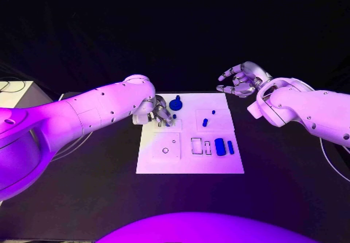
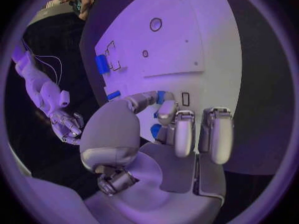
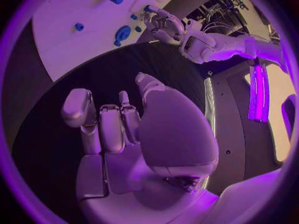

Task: Assemble the parts on the task board

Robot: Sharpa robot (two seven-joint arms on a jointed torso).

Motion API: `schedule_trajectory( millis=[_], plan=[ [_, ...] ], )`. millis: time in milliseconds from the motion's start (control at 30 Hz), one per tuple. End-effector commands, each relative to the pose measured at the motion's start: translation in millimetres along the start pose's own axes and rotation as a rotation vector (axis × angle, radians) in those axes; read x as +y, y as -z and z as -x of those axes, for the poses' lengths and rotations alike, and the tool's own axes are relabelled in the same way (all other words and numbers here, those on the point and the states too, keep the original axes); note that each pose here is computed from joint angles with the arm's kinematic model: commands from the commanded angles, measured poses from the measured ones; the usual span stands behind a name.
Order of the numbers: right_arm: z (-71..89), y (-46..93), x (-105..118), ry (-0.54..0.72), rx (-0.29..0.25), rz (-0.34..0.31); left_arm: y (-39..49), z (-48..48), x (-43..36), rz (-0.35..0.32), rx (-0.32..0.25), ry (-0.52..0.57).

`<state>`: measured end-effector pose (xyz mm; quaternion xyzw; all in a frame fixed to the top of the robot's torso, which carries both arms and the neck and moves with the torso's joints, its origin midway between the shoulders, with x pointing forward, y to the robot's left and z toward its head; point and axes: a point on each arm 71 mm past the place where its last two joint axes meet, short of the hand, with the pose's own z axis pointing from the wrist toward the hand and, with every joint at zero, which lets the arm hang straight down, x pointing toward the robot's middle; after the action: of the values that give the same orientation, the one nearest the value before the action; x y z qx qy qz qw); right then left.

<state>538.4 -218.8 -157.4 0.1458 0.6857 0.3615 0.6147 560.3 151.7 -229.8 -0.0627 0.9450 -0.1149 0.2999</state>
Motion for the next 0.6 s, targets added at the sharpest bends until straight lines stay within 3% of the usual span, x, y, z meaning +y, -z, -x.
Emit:
schedule_trajectory(
  millis=[33, 600],
  plan=[
    [-1.0, 0.3, 0.7, 0.006, 0.012, 0.009, -1.8, -0.4, 0.6, -0.001, -0.033, 0.013],
    [-0.8, 0.6, -0.1, 0.006, 0.017, 0.006, -0.5, -2.2, -1.0, -0.019, -0.023, 0.035]
  ],
)
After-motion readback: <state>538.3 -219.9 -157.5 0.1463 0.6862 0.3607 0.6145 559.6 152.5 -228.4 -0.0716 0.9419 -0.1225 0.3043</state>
